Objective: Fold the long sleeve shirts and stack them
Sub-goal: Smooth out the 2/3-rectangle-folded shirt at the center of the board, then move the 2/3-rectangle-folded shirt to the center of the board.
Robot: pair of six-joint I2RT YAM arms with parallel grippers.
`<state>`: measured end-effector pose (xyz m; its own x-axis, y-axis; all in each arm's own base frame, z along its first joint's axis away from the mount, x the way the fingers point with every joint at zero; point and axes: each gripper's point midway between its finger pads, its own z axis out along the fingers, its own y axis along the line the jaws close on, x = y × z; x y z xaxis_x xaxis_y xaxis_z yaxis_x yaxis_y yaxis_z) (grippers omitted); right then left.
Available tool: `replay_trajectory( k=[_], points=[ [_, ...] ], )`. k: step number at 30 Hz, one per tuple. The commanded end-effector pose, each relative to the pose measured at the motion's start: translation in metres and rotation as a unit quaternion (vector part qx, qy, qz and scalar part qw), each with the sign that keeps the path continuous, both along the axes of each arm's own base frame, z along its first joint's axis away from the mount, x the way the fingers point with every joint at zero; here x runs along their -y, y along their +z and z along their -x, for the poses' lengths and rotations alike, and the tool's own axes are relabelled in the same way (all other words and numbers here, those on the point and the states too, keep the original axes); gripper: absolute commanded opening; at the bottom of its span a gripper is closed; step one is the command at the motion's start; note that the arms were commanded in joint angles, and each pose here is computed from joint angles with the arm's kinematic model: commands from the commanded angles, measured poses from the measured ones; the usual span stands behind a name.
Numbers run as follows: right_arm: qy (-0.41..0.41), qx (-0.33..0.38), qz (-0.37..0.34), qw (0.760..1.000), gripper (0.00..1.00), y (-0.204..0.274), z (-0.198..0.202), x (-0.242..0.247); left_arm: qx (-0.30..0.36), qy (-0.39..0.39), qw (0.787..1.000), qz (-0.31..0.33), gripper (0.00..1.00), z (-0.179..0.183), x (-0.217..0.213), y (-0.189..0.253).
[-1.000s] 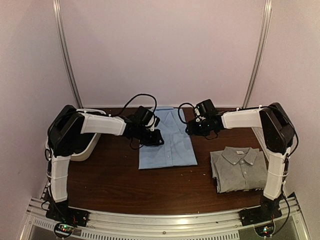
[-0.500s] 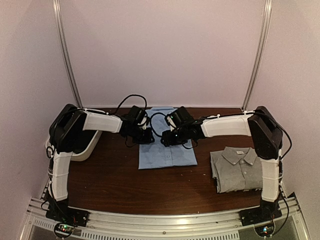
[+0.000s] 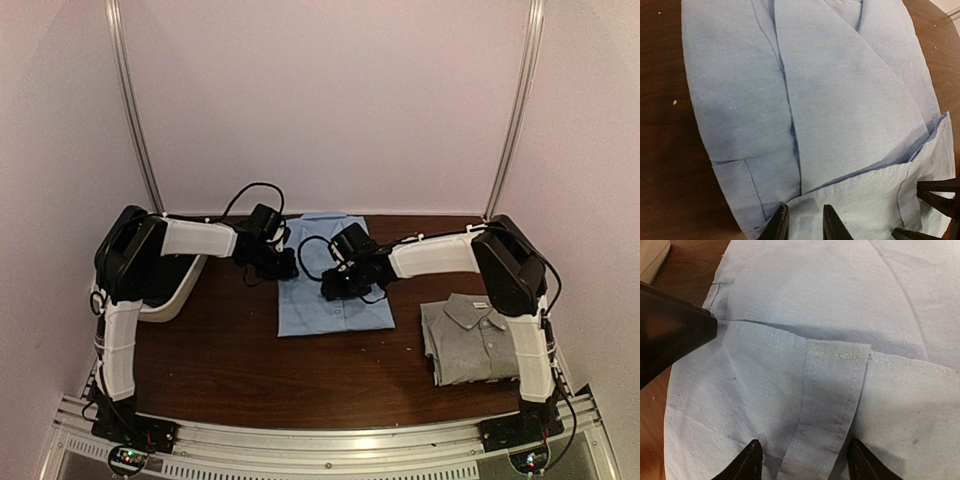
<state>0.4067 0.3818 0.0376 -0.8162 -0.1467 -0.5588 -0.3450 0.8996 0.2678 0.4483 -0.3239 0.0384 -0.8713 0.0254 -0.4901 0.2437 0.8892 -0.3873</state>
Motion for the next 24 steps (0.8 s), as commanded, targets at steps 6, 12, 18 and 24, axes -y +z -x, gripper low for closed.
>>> replay_trajectory(
  k=[6,12,18,24],
  points=[
    [-0.041,0.033,-0.049,0.997,0.65,0.064,0.007,0.035,0.015,-0.020,0.999,0.044,0.25,0.033,-0.009,0.060],
    [-0.074,0.033,-0.071,0.994,0.65,0.068,0.035,0.070,-0.034,-0.036,0.995,0.087,0.25,0.086,-0.014,0.050],
    [-0.085,0.016,-0.081,0.993,0.58,0.053,0.069,0.096,-0.070,-0.040,0.992,0.098,0.26,0.132,-0.021,0.037],
    [-0.092,0.004,-0.057,0.994,0.52,0.038,0.088,0.119,-0.103,-0.042,0.989,0.101,0.26,0.163,-0.019,0.021]
  ],
)
